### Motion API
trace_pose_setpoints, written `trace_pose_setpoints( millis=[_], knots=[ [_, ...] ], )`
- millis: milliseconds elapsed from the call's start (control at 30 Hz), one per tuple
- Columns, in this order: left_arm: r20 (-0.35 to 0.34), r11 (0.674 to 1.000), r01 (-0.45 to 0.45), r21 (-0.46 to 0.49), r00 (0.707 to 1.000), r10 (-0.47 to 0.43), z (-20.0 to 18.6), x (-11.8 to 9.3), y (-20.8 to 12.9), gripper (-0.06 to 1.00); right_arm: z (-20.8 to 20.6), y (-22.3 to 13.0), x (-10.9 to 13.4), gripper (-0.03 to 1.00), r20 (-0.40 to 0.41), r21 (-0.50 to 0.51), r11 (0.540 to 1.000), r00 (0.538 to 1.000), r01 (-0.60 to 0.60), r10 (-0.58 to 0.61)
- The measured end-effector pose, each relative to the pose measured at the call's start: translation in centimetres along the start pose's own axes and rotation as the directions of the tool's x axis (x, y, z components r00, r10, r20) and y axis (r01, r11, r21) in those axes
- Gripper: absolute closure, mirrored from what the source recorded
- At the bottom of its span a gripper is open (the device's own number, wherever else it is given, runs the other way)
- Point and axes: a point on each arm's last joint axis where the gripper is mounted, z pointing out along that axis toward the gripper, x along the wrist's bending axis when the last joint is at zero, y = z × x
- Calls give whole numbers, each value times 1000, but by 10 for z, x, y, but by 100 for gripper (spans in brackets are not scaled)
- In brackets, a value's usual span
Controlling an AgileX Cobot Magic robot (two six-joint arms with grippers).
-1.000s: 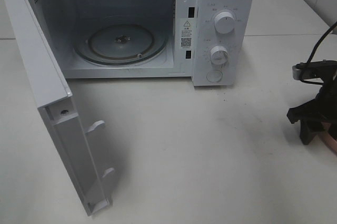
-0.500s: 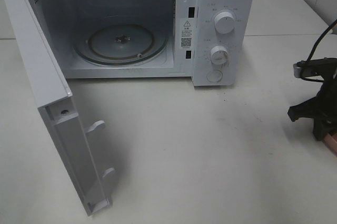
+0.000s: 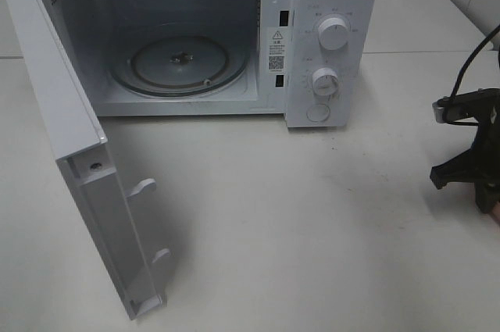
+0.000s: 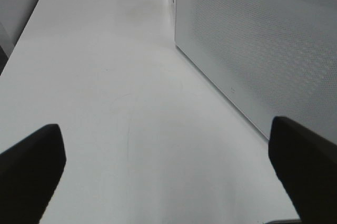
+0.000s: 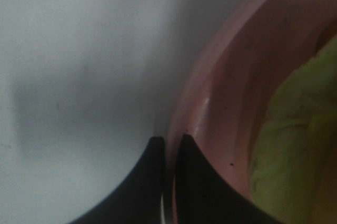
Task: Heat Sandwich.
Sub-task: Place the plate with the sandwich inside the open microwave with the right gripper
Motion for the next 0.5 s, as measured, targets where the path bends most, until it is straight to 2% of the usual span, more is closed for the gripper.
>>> trace_pose_setpoints(
  millis=[267, 500],
  knots=[
    [0, 1000, 0, 0, 1000, 0, 0, 0, 0, -5, -6, -2, 10, 93, 66, 25, 998, 996, 51, -53],
    [0, 1000, 0, 0, 1000, 0, 0, 0, 0, -5, -24, -8, 14, 93, 98, 26, 999, 994, 40, -42]
  ],
)
